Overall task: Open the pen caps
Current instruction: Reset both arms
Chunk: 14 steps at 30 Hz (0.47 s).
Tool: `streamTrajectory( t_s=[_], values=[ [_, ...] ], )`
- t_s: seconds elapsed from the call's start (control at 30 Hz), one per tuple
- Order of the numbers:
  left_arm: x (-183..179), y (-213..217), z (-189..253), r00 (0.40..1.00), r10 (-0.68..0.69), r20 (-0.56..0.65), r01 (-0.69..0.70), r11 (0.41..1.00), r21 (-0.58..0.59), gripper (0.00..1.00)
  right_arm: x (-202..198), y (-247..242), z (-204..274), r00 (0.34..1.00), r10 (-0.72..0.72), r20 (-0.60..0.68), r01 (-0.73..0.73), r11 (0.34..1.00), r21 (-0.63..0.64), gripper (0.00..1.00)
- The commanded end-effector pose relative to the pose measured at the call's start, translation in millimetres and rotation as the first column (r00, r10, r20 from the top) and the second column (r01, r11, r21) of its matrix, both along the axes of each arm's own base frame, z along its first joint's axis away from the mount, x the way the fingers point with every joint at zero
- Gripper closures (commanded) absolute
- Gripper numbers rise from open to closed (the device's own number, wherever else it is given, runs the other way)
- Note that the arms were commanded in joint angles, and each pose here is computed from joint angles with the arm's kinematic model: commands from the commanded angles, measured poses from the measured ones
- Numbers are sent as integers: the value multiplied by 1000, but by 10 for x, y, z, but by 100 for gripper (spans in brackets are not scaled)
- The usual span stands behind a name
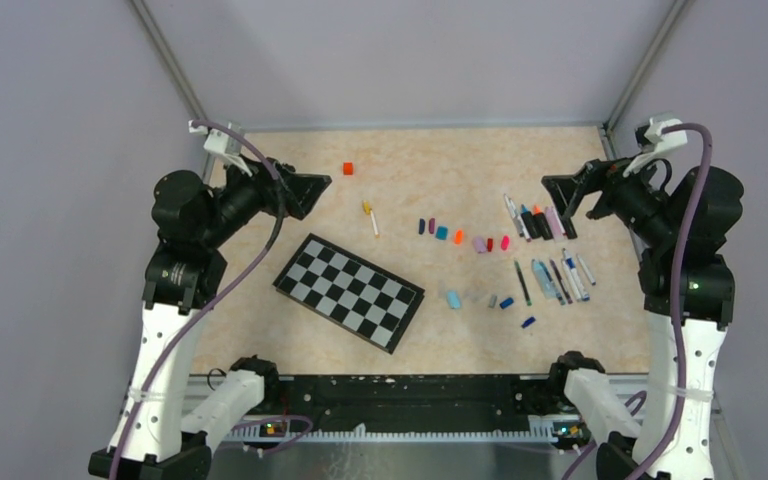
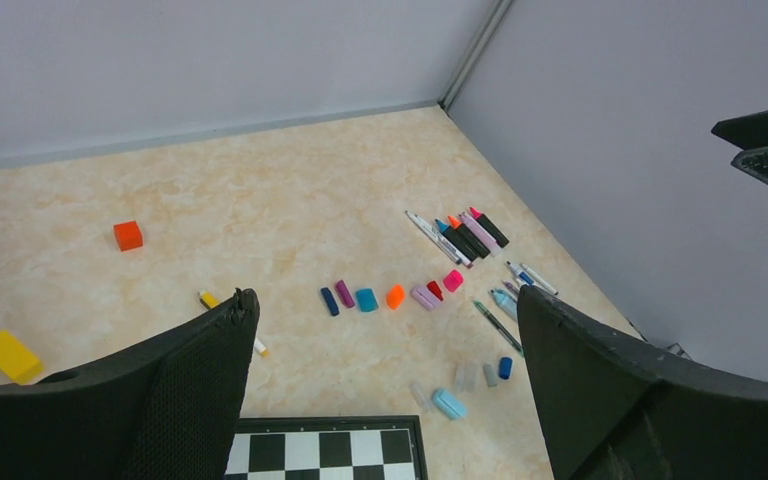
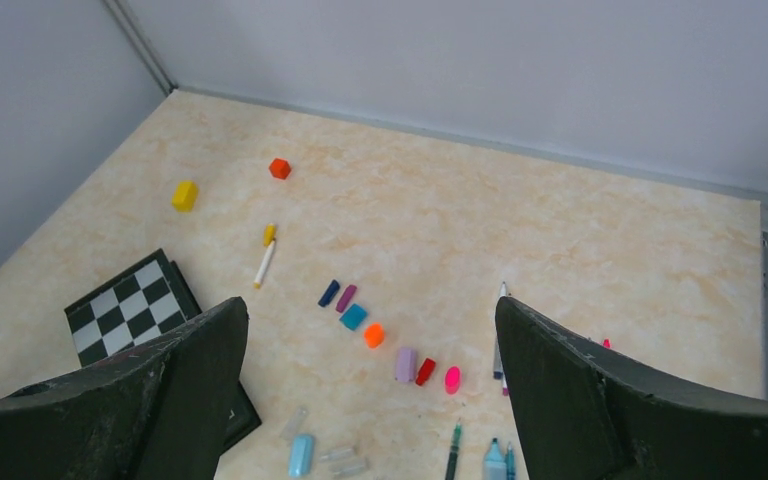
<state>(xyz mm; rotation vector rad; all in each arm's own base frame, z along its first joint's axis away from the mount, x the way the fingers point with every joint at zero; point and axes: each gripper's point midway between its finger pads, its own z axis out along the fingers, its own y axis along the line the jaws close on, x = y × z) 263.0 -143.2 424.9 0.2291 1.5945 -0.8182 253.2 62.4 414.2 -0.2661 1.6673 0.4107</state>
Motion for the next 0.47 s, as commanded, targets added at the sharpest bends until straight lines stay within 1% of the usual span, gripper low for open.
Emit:
streamTrajectory(
  t_s=[0.0, 0.23, 0.43],
  values=[
    [-37, 63, 49, 999, 29, 21, -30, 999, 19, 1, -59, -5, 185, 999, -12, 41, 10, 999, 51, 9],
    [-30, 80, -37, 999, 40, 9, -40, 999, 25, 1, -90, 15, 269, 998, 18, 58, -21, 999, 39, 9],
    [-61, 53, -77, 1000, 23, 9, -23, 1000, 9, 1, -100, -9, 190, 998, 11, 59, -12, 1000, 12, 9]
  ],
)
